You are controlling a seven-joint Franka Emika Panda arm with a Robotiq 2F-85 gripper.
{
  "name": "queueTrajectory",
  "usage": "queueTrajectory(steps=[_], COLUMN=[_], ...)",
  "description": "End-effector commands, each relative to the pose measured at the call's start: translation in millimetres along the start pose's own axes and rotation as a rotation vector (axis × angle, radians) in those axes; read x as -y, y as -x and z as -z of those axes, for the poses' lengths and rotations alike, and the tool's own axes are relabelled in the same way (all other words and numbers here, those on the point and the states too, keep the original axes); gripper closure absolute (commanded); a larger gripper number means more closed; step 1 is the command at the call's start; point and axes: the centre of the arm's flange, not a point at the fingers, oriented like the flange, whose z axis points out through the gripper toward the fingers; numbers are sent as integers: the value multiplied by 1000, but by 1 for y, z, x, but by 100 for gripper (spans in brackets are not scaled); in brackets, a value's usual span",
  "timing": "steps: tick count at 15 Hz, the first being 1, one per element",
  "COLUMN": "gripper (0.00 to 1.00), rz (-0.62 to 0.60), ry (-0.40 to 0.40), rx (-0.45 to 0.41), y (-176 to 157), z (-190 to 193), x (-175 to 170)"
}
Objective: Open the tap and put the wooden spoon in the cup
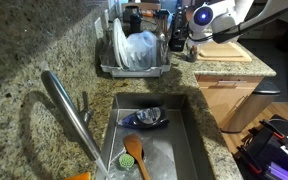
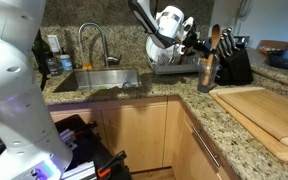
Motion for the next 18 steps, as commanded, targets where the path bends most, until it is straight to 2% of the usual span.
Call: queueTrajectory(steps=[1,4,6,8,10,15,16,17,18], gripper=[38,16,2,0,0,0,0,0,0], rz=[-8,-22,-28,-34,-44,-21,-62,-66,-73], ry=[-13,-39,-112,-202,-307,-545,-487,-515,-501], rx=[35,109,210,277,324,430,370,376,370], y=[-1,-3,-13,-37,-80,-156,-101,-111,-113], z=[0,1,5,11,20,82,76,87,87], x=[-3,-5,-7,-13,-28,-39,-16,-15,-17])
